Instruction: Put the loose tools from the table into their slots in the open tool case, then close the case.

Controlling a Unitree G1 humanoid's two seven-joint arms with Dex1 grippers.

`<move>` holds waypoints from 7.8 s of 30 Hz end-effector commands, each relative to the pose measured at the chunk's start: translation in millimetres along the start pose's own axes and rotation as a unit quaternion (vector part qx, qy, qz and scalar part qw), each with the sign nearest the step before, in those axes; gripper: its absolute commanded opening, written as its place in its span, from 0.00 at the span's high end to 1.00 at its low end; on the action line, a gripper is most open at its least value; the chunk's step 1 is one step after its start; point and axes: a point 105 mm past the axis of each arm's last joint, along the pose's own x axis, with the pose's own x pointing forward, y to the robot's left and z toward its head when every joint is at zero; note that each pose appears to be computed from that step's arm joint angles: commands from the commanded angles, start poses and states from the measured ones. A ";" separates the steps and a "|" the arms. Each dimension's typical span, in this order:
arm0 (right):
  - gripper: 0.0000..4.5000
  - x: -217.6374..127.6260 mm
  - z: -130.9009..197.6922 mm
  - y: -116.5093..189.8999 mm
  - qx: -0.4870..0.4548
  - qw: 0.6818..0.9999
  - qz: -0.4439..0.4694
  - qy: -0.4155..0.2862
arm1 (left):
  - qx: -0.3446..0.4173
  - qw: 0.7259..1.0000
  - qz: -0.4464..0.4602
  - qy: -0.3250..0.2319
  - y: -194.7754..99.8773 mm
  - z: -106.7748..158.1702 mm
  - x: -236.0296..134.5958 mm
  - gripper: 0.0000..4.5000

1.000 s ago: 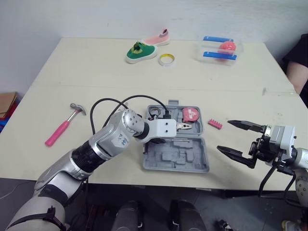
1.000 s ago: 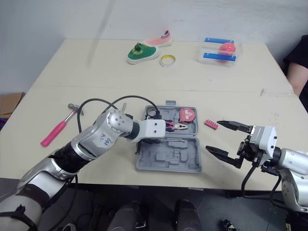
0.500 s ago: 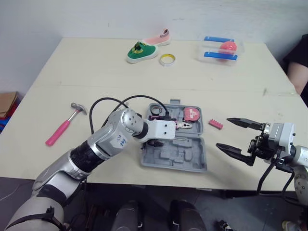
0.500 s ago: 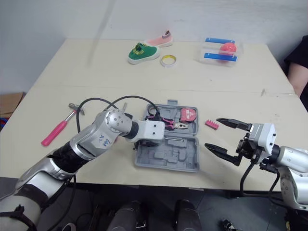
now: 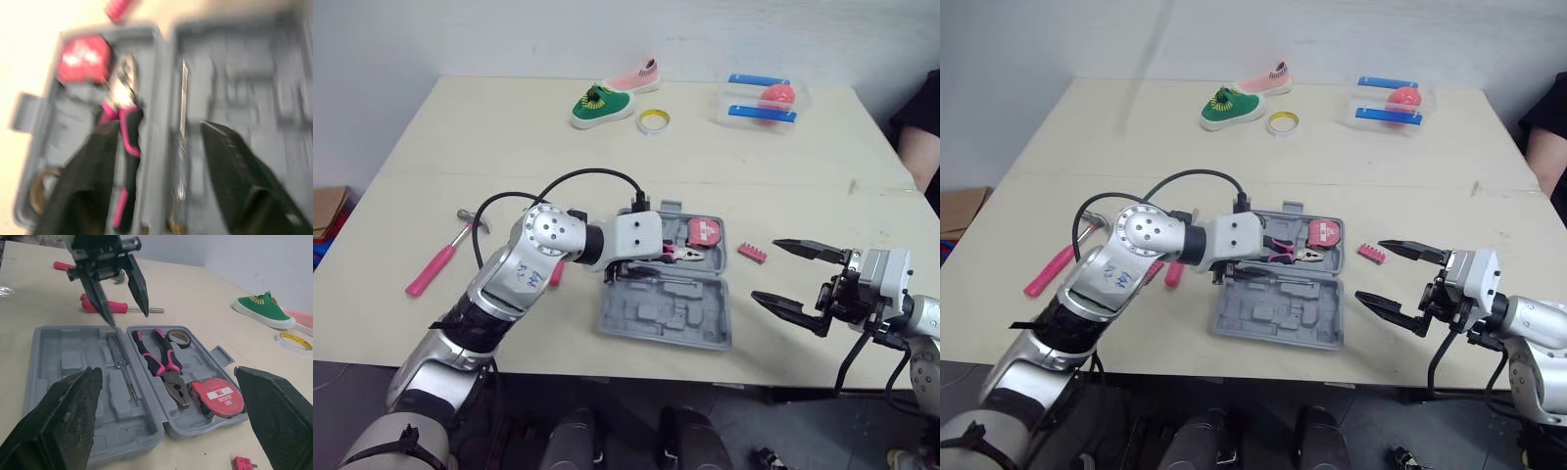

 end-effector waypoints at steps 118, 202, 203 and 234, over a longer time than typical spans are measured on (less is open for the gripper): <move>0.00 -1.1 1.2 -8.2 0.021 0.992 0.016 -0.127 | -0.422 0.786 0.427 0.146 -28.3 -193.1 -303.9 0.00; 0.00 -21.5 -5.3 11.6 0.020 1.000 0.008 -0.005 | 0.012 0.974 -0.172 0.150 -27.0 -32.4 25.9 0.88; 0.00 -20.9 -4.4 11.3 0.020 1.000 0.008 -0.005 | 0.009 0.973 -0.169 0.156 -26.2 -34.0 25.6 0.88; 0.00 -12.3 -1.1 14.4 0.029 1.000 0.009 -0.008 | -0.089 0.987 -0.070 -0.114 -22.1 -4.6 14.4 0.99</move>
